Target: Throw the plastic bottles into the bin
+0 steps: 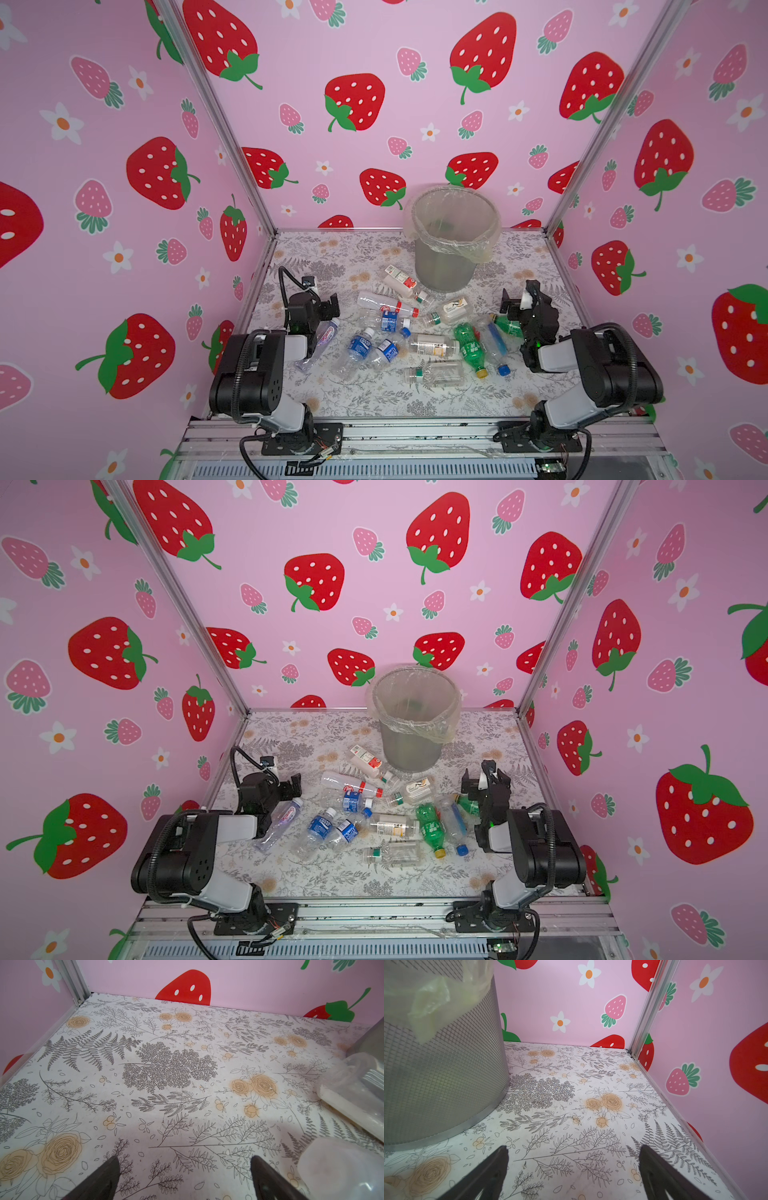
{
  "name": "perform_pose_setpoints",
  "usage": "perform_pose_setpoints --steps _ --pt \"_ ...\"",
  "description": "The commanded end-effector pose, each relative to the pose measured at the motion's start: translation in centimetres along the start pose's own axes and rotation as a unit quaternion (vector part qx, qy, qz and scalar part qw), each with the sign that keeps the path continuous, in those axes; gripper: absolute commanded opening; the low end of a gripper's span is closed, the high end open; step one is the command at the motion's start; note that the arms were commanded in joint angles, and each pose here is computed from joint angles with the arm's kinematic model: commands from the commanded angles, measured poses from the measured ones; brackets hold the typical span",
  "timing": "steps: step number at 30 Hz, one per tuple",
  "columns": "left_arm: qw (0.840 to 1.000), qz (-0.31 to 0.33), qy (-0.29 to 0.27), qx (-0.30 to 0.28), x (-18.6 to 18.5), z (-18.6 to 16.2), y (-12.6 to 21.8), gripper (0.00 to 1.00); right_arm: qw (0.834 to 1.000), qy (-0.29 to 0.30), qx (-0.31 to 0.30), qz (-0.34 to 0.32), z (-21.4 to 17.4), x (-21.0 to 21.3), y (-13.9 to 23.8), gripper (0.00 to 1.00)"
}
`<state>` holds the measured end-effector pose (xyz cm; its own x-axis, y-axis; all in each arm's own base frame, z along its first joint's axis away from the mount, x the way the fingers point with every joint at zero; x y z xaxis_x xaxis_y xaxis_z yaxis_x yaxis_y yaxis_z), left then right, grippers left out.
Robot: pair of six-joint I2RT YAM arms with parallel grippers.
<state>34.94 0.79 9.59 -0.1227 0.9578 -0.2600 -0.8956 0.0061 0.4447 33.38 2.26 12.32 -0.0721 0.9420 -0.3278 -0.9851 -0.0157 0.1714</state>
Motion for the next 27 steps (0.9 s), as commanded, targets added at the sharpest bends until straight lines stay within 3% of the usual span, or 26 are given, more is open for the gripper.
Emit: perform_pose_setpoints --steps 1,7,15,21,27 --pt "1.0 0.006 -0.005 -0.021 -0.2 1.5 -0.1 0.99 1.0 0.002 -0.008 -0.013 1.0 -0.5 -0.1 0.99" --pt "0.997 0.064 0.03 -0.025 0.6 3.4 1.9 0.99 1.0 -0.007 0.021 -0.015 2.4 -1.1 -0.7 0.99" --pt "0.986 0.139 0.069 -0.058 1.1 5.9 4.0 0.99 0.99 -0.098 0.091 -0.05 4.8 -2.9 -1.1 0.99" --pt "0.987 0.096 0.106 -0.074 -1.7 8.0 6.2 0.99 0.981 -0.101 0.167 -0.018 6.3 -1.7 -1.3 0.99" --pt "0.992 0.038 0.115 -0.029 -5.8 8.1 7.2 0.99 0.971 -0.061 0.225 0.062 6.8 2.7 -0.3 0.99"
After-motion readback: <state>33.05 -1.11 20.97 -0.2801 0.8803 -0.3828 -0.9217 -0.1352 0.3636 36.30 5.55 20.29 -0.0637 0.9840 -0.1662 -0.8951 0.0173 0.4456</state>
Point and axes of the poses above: each gripper's point midway between its finger pads, its own y axis back along the fingers, its own x axis along the line the jaws close on, z = x × y, the point moved 5 cm from there along y, back along the fingers, and after that the axes turned 13 degrees about y, right-handed, at the moved point
